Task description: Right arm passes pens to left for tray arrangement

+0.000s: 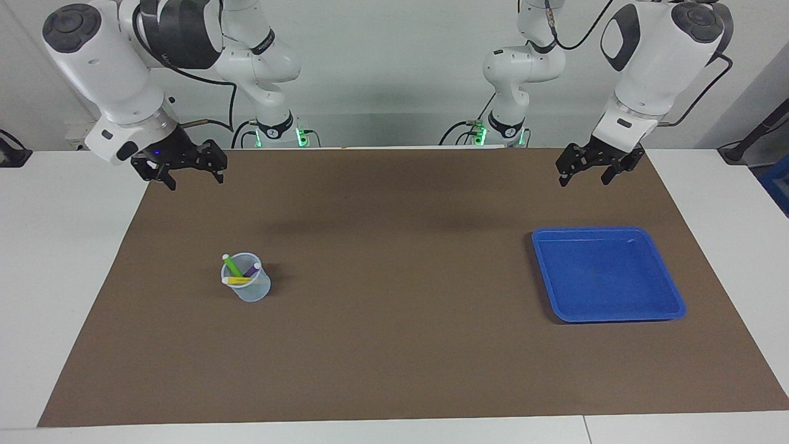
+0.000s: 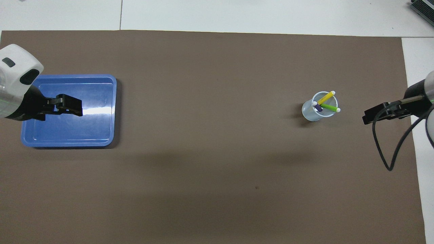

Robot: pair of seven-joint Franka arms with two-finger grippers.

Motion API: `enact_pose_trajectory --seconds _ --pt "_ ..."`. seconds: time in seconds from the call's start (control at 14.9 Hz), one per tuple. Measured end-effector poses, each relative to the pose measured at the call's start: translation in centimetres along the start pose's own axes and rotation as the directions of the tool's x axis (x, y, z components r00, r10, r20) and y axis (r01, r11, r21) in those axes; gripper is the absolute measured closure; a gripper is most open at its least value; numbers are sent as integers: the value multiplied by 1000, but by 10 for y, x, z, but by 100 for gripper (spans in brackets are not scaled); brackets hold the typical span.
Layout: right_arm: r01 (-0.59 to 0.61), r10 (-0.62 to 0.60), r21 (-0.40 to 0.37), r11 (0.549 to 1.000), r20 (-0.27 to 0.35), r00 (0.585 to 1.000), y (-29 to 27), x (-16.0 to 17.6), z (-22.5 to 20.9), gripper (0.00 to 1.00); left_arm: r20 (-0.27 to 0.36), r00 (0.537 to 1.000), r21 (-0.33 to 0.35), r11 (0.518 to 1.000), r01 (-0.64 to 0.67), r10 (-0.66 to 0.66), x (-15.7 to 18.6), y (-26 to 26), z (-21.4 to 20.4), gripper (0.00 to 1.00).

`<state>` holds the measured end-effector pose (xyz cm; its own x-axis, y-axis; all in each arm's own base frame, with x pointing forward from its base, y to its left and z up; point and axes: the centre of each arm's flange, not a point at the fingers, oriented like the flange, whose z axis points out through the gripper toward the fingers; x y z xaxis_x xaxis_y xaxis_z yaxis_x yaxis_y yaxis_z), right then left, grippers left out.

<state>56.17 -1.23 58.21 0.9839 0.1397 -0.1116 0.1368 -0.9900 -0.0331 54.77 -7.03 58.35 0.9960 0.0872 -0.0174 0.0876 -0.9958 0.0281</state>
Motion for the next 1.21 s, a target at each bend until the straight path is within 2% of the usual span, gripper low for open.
enact_pose_trajectory --seconds 0.2,0.4,0.6,0.81,1.01,1.21 --pt "-2 2 1 1000 2 1000 1 -1 0 0 21 991 -47 990 132 -131 -4 17 1 0" --pt "4 -4 -2 1000 -6 1000 -2 1 0 0 42 968 -62 967 248 -246 -11 42 3 0" --pt "32 -33 -53 998 -10 999 -13 4 0 0 66 934 -102 929 357 -352 -13 54 2 0" --pt "58 -61 -87 995 -29 998 -32 15 6 0 82 867 -123 859 497 -491 -15 70 1 0" --pt "60 -64 -91 994 -50 997 -31 36 27 0 91 818 -121 809 575 -568 -22 93 1 0" --pt "53 -58 -86 995 -53 997 -30 60 61 0 106 700 -145 685 714 -706 -20 98 -3 0"
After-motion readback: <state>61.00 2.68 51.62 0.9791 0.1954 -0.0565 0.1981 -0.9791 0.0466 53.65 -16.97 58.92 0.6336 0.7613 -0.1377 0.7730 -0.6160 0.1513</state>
